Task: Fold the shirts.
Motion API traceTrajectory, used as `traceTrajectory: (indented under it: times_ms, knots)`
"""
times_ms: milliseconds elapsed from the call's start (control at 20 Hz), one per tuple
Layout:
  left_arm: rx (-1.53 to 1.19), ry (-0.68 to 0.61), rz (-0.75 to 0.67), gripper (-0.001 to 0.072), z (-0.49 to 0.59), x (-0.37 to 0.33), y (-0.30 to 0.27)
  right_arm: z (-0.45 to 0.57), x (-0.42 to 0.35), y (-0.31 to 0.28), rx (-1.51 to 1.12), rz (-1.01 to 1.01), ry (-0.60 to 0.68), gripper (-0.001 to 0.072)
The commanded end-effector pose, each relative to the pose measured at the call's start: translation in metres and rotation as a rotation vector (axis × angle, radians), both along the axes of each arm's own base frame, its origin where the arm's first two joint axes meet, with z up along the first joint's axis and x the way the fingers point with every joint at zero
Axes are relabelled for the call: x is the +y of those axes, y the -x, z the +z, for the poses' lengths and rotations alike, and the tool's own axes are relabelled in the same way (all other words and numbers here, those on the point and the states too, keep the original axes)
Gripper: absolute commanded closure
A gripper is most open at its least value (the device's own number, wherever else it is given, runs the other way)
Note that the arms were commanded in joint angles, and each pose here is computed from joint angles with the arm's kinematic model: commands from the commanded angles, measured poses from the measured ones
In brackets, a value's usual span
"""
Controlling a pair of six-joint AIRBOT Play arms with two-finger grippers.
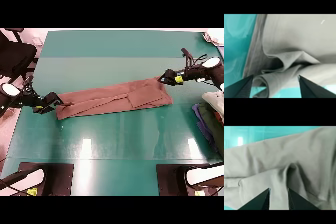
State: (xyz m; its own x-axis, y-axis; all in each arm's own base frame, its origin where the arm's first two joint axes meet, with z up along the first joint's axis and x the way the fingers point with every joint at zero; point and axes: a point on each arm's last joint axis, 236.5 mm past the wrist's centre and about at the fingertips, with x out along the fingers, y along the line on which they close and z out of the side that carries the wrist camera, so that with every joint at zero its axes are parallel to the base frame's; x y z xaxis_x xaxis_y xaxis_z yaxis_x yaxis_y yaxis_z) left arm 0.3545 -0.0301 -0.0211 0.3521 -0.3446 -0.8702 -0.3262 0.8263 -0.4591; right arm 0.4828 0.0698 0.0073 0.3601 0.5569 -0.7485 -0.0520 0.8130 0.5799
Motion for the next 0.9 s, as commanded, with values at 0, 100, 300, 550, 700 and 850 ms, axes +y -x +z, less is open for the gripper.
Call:
traceTrajectory:
  times_ms: [0, 100, 300, 550, 700, 850]
  knots:
    - [0.12, 0.028, -0.163, 0.005, 0.002, -0.016, 0.038, 0.0, -0.017, 0.01, 0.039, -0.009, -0.015, 0.0441]
    - [0.175, 0.004, -0.323, 0.0051, 0.005, -0.018, 0.068, 0.0, -0.024, 0.01, 0.043, -0.023, -0.018, 0.0441]
    - [0.078, -0.294, -0.593, 0.0052, 0.018, 0.028, 0.082, 0.0, -0.025, 0.01, 0.043, -0.024, -0.017, 0.0441]
    - [-0.285, -0.494, -0.854, 0.0127, 0.071, 0.015, 0.058, 0.0, -0.014, 0.007, 0.019, 0.004, -0.005, 0.0441]
    - [-0.317, -0.491, -1.127, 0.0371, 0.048, -0.028, 0.076, 0.0, -0.01, 0.006, 0.013, 0.01, -0.003, 0.0441]
    - [-0.256, -0.468, -1.351, 0.0691, 0.014, -0.062, 0.113, 0.0, -0.01, 0.009, 0.023, 0.016, -0.006, 0.0441]
